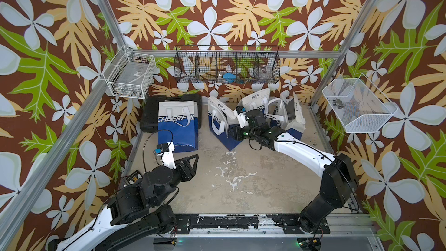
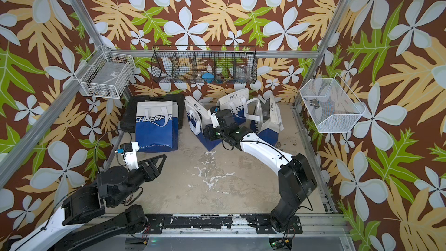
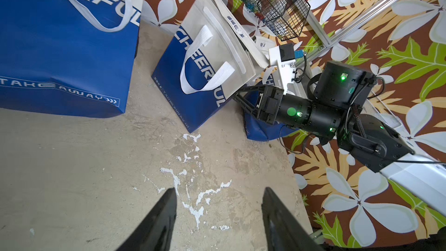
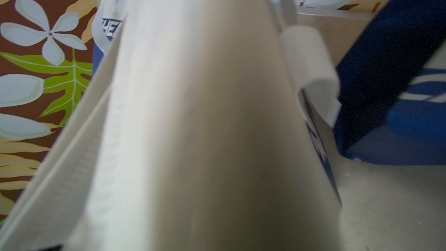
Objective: Open the takeout bag
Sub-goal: Adjust the takeout bag at the center of the board.
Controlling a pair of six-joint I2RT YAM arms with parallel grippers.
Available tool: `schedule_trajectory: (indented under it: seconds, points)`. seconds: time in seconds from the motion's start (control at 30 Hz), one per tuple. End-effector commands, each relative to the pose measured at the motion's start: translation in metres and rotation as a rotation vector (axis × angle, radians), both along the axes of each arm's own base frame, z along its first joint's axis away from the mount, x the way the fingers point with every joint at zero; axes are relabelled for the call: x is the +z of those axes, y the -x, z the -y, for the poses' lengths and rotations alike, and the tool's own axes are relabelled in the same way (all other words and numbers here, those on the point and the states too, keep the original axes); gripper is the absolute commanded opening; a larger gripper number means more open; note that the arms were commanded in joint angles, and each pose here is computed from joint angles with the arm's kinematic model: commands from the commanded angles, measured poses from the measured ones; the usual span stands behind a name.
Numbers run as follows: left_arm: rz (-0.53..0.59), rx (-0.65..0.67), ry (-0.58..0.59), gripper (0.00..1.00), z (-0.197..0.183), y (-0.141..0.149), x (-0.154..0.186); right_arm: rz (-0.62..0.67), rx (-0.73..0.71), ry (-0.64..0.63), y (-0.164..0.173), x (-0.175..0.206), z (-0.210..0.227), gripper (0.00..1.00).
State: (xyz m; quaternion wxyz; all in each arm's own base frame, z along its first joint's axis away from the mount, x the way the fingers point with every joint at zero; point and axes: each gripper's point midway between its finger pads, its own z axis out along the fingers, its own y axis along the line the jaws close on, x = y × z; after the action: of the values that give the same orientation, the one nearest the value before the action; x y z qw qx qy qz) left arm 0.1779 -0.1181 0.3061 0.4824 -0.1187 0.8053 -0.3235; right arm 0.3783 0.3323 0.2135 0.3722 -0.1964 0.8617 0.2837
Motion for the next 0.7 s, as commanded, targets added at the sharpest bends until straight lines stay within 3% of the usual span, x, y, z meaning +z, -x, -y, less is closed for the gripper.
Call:
schedule_trajectory:
  seconds: [0.0, 0.17, 0.23, 0.3, 0.47, 0.57, 0.67]
  points:
    - [0.006, 0.07, -0.044, 0.6, -0.019, -0.001, 0.002, 0.039, -0.031, 0.094, -0.002, 0.006, 0.005, 0.45]
    - [-0.01, 0.112, -0.072, 0.62, -0.033, 0.001, -0.001, 0.097, -0.26, 0.3, -0.001, 0.025, 0.081, 0.46]
    - [-0.024, 0.159, -0.087, 0.62, -0.04, 0.0, -0.008, 0.127, -0.25, 0.278, 0.008, 0.046, 0.083, 0.49]
    - [-0.032, 0.186, -0.117, 0.59, -0.038, -0.006, -0.017, 0.148, -0.172, 0.256, 0.025, 0.06, 0.061, 0.54]
    - [-0.091, 0.107, -0.125, 0.51, 0.013, -0.031, -0.034, 0.205, 0.057, 0.205, 0.069, 0.08, -0.023, 0.62]
    - [-0.182, 0.066, 0.007, 0.4, 0.019, -0.059, -0.059, 0.177, 0.17, 0.103, 0.064, 0.088, -0.066, 0.63]
    - [-0.302, 0.073, 0.168, 0.27, -0.005, -0.086, -0.094, 0.113, 0.245, 0.062, 0.04, 0.076, -0.098, 0.62]
